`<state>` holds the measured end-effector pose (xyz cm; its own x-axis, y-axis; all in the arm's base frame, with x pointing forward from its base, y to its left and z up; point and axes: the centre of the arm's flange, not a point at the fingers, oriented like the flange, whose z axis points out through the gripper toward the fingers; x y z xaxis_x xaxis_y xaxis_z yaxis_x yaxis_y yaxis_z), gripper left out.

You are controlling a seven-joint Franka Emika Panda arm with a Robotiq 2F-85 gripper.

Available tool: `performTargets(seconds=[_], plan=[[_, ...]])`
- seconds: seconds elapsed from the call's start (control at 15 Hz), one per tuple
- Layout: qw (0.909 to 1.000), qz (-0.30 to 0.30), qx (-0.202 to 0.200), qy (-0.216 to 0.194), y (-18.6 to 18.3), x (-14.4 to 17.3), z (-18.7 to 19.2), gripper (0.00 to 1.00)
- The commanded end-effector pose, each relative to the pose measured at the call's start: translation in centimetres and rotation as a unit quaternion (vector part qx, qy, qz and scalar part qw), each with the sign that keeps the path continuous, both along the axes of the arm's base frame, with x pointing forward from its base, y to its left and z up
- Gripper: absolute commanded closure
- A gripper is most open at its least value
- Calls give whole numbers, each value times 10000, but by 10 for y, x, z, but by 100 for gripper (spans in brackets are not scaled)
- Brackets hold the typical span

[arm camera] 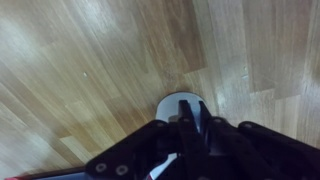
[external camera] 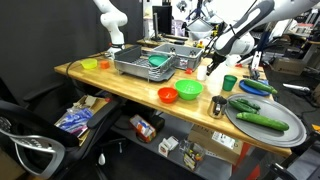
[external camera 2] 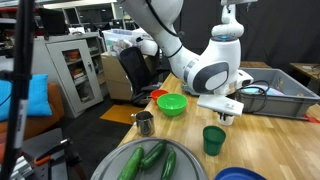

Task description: Pour the contents in the cup into the bowl

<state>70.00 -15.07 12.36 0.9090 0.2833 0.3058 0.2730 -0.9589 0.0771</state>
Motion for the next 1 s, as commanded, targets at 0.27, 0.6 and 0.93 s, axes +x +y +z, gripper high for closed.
performTargets(seconds=[0.27, 0.6, 0.93], plan=[[9989, 443, 140, -112, -2, -2, 20, 98], [9934, 1135, -168, -99, 17, -14, 53, 98], [9792, 1857, -806, 111, 34, -37, 88, 98]])
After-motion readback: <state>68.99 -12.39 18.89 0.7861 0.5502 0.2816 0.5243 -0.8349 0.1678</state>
